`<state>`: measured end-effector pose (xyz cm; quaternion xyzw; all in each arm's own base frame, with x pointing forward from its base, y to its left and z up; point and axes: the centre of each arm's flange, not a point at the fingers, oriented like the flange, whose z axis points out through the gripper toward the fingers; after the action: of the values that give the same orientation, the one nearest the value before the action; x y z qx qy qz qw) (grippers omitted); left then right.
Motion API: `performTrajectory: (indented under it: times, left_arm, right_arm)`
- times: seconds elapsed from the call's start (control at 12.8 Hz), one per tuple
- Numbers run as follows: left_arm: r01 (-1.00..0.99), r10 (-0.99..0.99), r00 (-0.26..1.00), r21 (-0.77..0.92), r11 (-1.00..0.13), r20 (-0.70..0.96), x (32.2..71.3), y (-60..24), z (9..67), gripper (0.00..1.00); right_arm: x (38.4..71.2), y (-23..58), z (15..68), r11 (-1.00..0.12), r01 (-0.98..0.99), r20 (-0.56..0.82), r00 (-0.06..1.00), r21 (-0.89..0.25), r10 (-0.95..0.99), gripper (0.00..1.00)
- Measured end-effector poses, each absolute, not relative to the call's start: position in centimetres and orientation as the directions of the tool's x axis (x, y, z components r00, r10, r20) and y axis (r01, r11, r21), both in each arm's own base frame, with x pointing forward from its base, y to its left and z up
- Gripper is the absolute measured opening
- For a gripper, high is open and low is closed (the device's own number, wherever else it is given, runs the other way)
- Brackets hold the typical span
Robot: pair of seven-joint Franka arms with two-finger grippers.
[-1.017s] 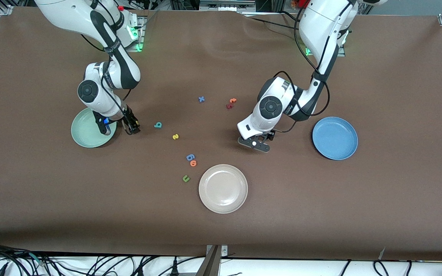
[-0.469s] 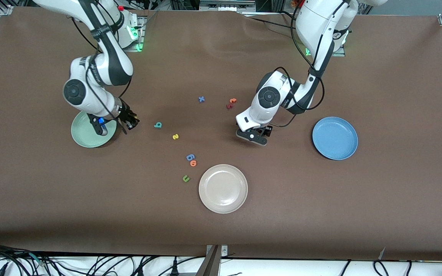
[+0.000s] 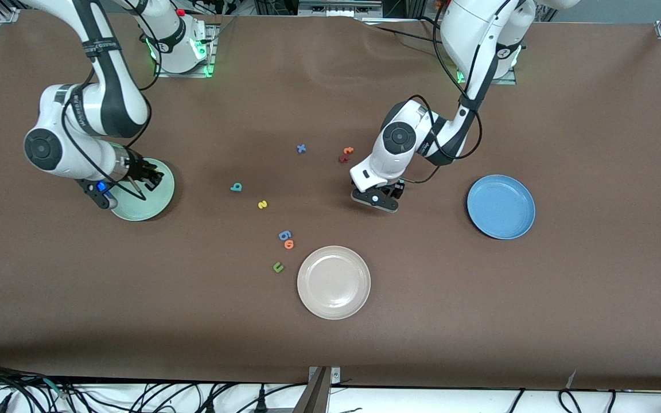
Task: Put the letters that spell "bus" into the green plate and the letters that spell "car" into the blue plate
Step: 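Place the yellow u on the green plate while the left gripper grasps the c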
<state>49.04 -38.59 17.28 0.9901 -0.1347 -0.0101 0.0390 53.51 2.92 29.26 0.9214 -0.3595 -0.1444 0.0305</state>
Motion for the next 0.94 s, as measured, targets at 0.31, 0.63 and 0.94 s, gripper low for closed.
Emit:
performTrajectory:
  times: [0.31, 0.63, 0.94]
  left_arm:
    - [-0.233, -0.234, 0.972, 0.061, -0.971, -0.004, 48.9, -38.7, 17.4, 0.64]
    - [-0.220, -0.220, 0.975, 0.034, -0.975, 0.004, 48.8, -38.8, 17.3, 0.53]
    - [-0.196, -0.196, 0.981, 0.033, -0.980, 0.001, 48.6, -38.8, 17.2, 0.44]
  right_arm:
    - [53.1, -4.2, 26.0, -0.867, -0.481, -0.293, 0.816, 0.131, -0.498, 0.26]
    - [52.7, -8.4, 21.7, -0.920, -0.374, -0.249, 0.886, 0.118, -0.392, 0.26]
    - [52.7, -8.9, 19.6, -0.935, -0.332, -0.235, 0.905, 0.126, -0.353, 0.26]
